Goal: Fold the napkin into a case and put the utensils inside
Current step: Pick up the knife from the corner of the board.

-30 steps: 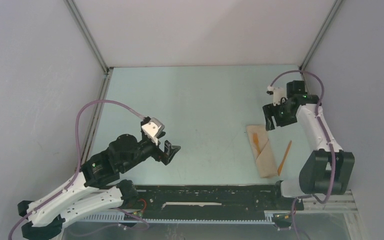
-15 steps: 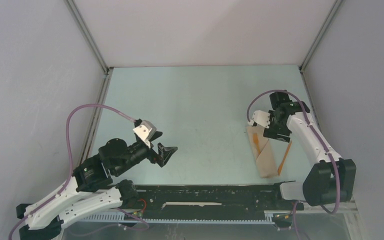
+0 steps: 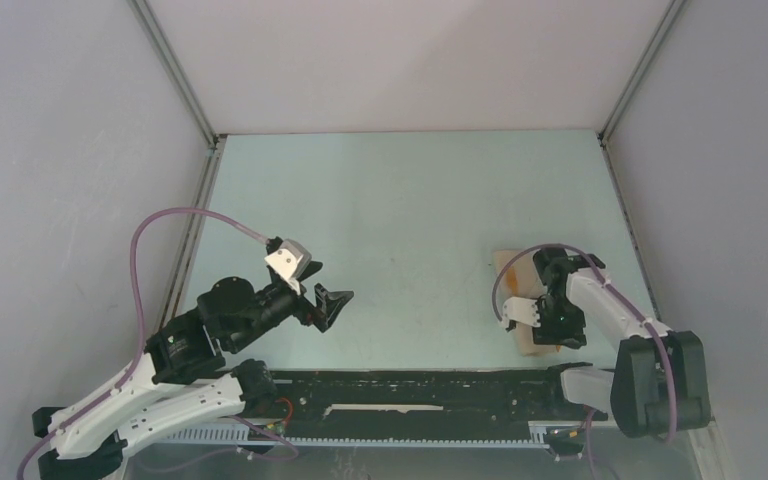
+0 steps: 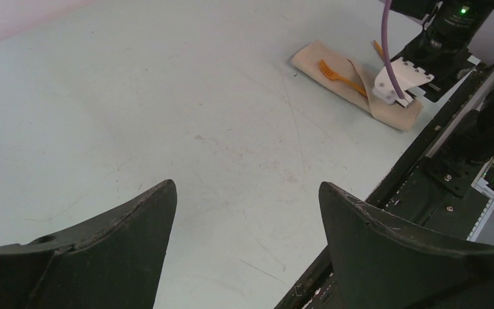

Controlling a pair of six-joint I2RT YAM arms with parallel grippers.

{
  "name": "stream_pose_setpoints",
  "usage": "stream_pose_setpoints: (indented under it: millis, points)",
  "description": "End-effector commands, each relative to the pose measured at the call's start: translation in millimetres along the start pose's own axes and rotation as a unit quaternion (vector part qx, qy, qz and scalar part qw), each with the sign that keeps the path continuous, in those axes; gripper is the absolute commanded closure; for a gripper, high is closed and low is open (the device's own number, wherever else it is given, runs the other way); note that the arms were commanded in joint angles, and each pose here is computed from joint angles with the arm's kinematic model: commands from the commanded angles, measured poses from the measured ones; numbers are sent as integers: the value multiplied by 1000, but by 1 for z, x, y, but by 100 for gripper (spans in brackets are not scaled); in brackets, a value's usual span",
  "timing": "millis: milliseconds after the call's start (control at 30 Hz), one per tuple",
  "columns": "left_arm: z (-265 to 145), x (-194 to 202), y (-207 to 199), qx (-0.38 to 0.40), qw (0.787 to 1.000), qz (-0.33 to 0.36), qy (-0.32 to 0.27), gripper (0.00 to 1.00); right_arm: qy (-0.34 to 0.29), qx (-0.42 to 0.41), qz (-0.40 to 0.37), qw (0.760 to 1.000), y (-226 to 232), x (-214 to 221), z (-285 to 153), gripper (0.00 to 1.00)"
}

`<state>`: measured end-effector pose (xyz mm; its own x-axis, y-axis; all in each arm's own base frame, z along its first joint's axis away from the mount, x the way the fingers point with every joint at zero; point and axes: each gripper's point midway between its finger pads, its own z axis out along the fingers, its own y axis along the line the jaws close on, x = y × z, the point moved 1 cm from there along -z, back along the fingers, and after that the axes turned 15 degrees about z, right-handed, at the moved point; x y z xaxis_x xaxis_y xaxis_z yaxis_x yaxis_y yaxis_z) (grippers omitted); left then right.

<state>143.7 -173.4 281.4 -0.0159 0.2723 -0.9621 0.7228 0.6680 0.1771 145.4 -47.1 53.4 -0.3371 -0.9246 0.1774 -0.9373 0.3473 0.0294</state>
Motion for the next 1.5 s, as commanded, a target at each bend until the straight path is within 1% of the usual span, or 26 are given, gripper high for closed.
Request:
stream_pose_setpoints:
  millis: [0,167,300,367,567,633,667,733,767,867,967,1067,1133,1267,1367,1467]
  points:
    - [4,3,1,-7,1000,4,4,11,-4,57,-28,998,-17,-3,-2,36]
    - [7,7,2,-11,1000,7,13,11,-1,94,-52,994,-46,-8,1,33]
    - [8,8,4,-17,1000,7,18,11,6,88,-76,993,-51,-7,10,32]
    - [9,9,4,-18,1000,7,19,11,2,95,-81,992,-56,-9,13,31]
    - [12,13,5,-22,999,9,28,11,0,77,-116,990,-55,-11,30,30]
    - [13,14,7,-26,999,8,31,11,-6,76,-121,990,-58,-13,34,33]
    - [13,14,8,-28,999,8,32,11,-8,72,-122,990,-57,-13,36,36]
    - [14,15,9,-31,999,8,35,11,-10,59,-134,989,-52,-12,42,51]
    - [14,16,9,-32,999,8,36,11,-15,53,-138,989,-49,-12,44,56]
    - [15,17,11,-36,999,7,38,11,-14,31,-156,987,-40,-8,51,61]
    - [15,18,11,-38,998,7,40,11,-10,29,-164,986,-41,-8,52,66]
    - [15,18,13,-40,998,7,41,11,-7,20,-174,985,-34,-5,54,76]
    - [15,18,13,-41,998,8,43,11,-6,20,-174,985,-32,-4,56,79]
    - [16,19,13,-41,998,8,44,11,-4,26,-136,990,-33,15,54,88]
    - [16,19,12,-39,998,8,44,11,-12,30,-113,993,-32,22,53,93]
    - [17,19,12,-38,998,8,46,11,-31,28,-88,995,-27,25,55,96]
